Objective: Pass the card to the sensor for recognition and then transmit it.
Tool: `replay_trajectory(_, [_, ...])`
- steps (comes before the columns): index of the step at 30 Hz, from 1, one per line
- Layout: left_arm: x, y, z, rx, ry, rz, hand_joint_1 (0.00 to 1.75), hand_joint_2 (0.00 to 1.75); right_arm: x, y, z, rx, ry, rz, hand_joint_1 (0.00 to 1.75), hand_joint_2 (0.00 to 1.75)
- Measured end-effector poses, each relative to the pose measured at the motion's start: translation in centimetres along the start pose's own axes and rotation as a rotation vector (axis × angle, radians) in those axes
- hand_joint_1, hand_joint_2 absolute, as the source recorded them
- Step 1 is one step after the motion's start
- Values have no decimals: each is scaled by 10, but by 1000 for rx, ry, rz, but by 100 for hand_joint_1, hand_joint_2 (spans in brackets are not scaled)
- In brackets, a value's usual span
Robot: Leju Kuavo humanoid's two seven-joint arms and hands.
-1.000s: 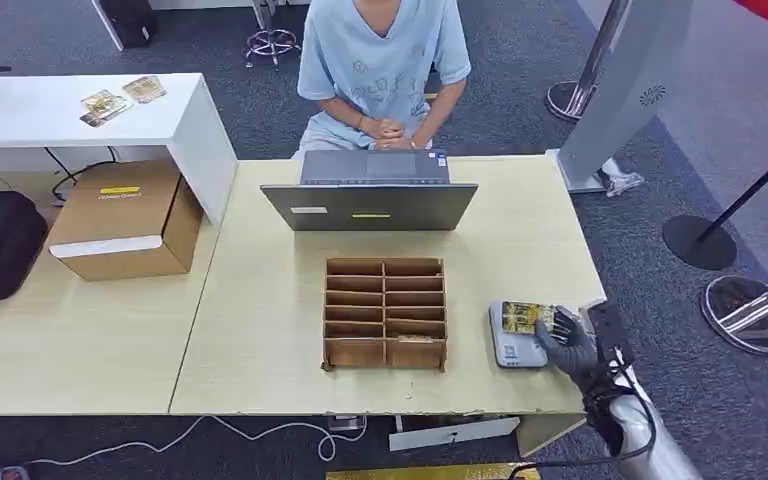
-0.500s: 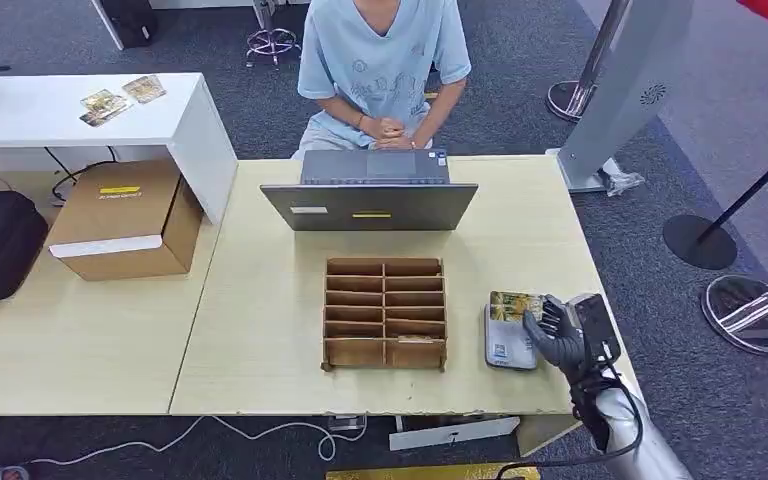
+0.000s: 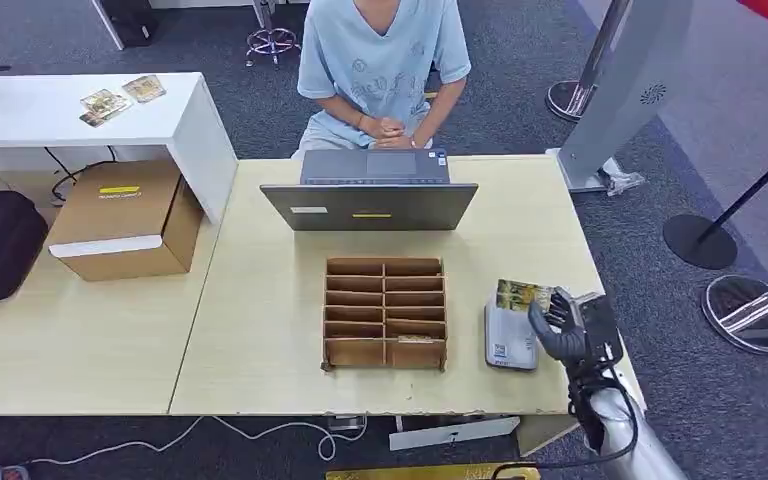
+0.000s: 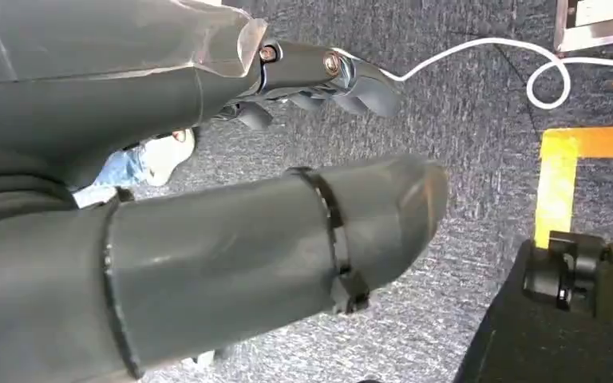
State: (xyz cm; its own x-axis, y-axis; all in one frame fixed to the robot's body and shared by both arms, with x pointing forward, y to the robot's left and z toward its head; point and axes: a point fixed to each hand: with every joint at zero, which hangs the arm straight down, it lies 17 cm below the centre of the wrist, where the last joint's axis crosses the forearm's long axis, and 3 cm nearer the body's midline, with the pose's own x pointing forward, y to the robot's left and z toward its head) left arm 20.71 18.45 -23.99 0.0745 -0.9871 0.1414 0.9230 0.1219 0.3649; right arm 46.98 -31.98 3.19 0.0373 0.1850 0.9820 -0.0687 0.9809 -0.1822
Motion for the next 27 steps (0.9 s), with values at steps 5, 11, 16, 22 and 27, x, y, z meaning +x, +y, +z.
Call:
replay_trajectory(5, [3, 1, 0, 8, -4, 1, 0, 0, 19, -10, -6, -87, -74, 134, 175, 175])
replay_trajectory(11, [6, 0, 0, 8, 6, -5, 0, 0, 45, -13, -6, -152, -170, 320, 175, 175])
replay_trajectory(16, [10, -2, 1, -11, 5, -6, 0, 0, 65, -4, -9, -173, -241, 486, 175, 175])
replay_trajectory(22, [13, -4, 2, -37, 11, 8, 0, 0, 104, 9, -28, -206, -349, 677, 175, 175])
replay_trajectory(27, [19, 1, 2, -37, 4, 37, 0, 0, 157, 6, -63, -261, -419, 776, 175, 175])
